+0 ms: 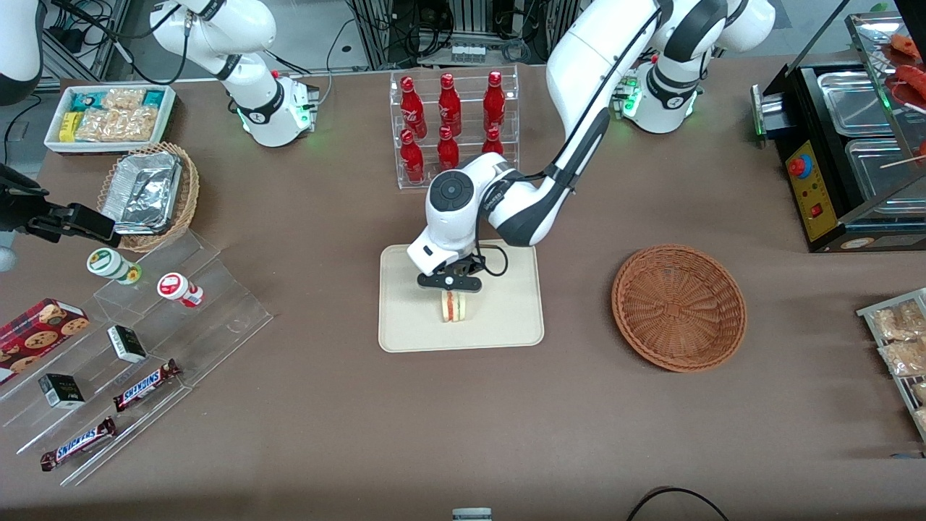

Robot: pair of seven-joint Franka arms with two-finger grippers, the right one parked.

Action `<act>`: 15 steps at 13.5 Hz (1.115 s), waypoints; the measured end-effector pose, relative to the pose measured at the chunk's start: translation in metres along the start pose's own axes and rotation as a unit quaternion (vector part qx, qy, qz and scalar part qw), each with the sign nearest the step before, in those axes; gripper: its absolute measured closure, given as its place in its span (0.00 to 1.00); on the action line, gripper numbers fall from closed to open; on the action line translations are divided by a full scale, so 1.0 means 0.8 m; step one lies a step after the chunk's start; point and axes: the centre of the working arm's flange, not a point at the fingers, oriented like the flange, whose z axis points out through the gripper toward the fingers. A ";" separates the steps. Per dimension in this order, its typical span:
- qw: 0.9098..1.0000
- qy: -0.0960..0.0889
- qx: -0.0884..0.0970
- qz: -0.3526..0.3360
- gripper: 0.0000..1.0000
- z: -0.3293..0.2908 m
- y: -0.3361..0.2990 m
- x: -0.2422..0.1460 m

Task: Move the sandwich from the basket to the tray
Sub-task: 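Lower the sandwich onto the tray and open the left gripper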

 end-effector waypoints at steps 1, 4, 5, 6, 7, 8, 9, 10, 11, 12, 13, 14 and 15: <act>1.000 -0.001 0.001 0.000 0.84 0.002 0.000 0.000; 1.000 -0.005 0.005 0.000 0.84 0.013 -0.002 -0.001; 1.000 -0.006 0.006 -0.001 0.84 0.017 -0.003 -0.002; 1.000 -0.007 0.006 -0.003 0.85 0.018 -0.003 -0.002; 1.000 -0.007 0.006 -0.007 0.85 0.018 -0.003 -0.002; 1.000 -0.007 0.006 -0.010 0.78 0.018 -0.003 -0.002; 1.000 -0.007 0.006 -0.012 0.67 0.018 -0.002 -0.002; 1.000 -0.007 0.006 -0.014 0.59 0.018 -0.002 -0.002; 1.000 -0.006 0.006 -0.015 0.48 0.017 -0.002 -0.001; 1.000 -0.004 0.004 -0.016 0.39 0.014 -0.001 0.000; 1.000 0.000 0.001 -0.017 0.28 0.007 0.000 0.003; 1.000 0.005 -0.003 -0.019 0.19 -0.003 0.002 0.006; 1.000 0.010 -0.007 -0.021 0.07 -0.017 0.002 0.010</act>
